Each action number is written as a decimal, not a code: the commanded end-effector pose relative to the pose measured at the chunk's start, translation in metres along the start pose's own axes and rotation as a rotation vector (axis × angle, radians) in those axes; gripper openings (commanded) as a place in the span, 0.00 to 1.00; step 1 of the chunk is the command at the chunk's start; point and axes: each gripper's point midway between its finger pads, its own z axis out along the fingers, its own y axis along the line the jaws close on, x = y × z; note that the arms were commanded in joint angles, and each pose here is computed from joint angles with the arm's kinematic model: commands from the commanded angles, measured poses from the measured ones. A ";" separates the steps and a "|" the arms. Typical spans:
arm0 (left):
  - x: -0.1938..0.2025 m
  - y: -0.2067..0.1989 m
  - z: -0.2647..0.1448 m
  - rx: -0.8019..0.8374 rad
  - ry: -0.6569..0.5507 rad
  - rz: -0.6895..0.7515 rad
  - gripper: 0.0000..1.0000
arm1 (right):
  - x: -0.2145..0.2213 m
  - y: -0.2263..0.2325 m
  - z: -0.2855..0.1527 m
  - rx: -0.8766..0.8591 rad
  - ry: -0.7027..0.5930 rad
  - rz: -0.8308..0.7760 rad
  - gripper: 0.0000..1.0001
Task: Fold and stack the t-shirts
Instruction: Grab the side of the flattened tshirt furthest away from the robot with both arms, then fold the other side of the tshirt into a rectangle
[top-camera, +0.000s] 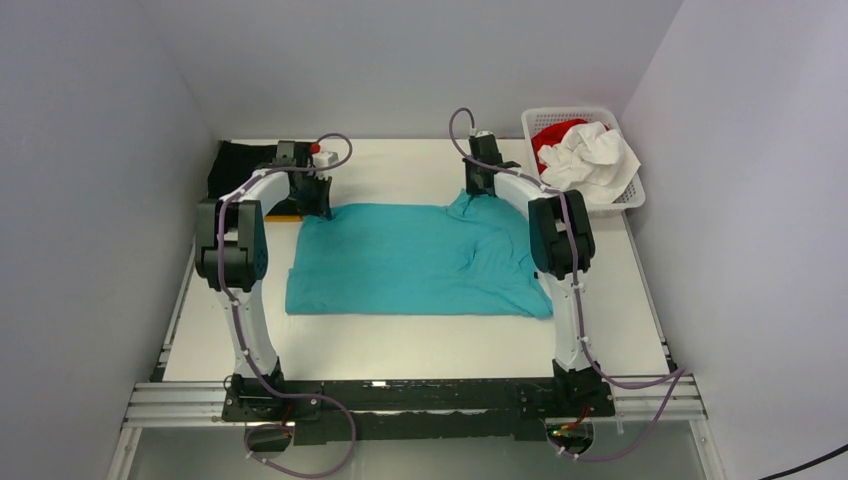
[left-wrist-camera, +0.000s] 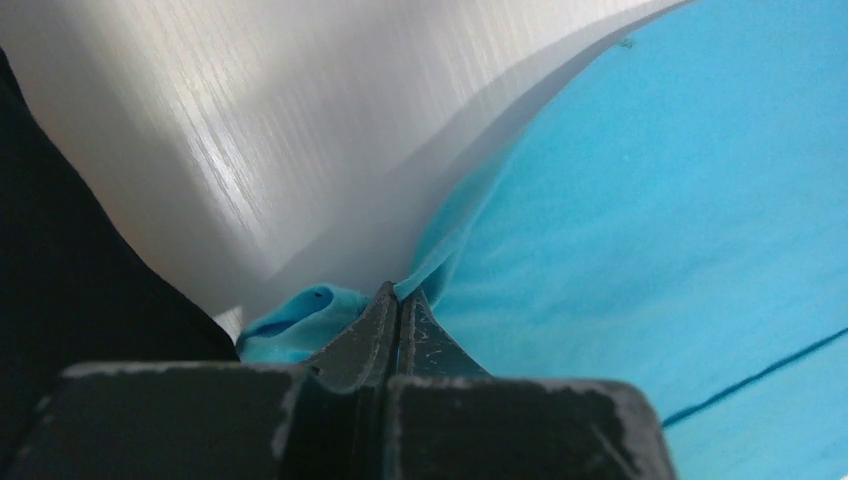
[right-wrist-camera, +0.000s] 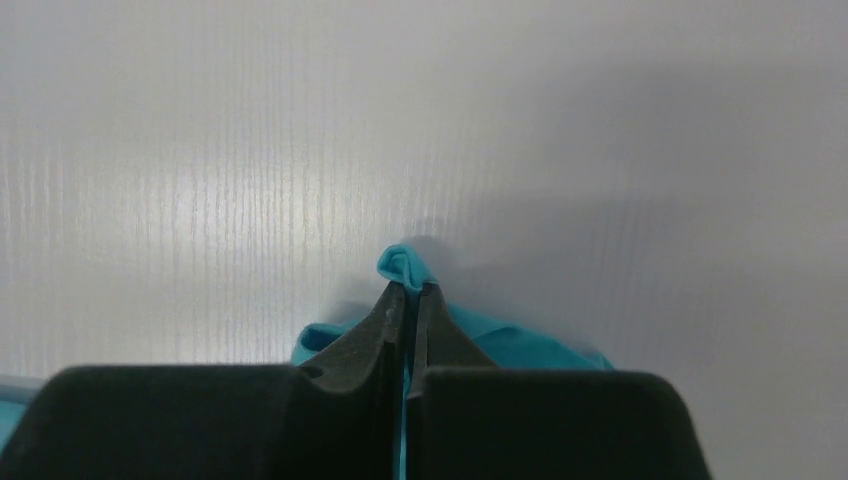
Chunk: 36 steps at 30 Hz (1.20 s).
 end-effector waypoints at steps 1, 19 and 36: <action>-0.022 -0.014 -0.027 0.009 -0.094 0.023 0.00 | -0.035 0.011 -0.038 -0.014 -0.096 -0.030 0.00; 0.012 -0.050 -0.061 -0.080 -0.131 0.047 0.00 | -0.016 0.015 -0.139 -0.048 -0.175 -0.087 0.00; 0.060 -0.074 -0.091 -0.218 -0.156 0.061 0.00 | 0.032 -0.008 -0.209 0.004 -0.165 -0.020 0.00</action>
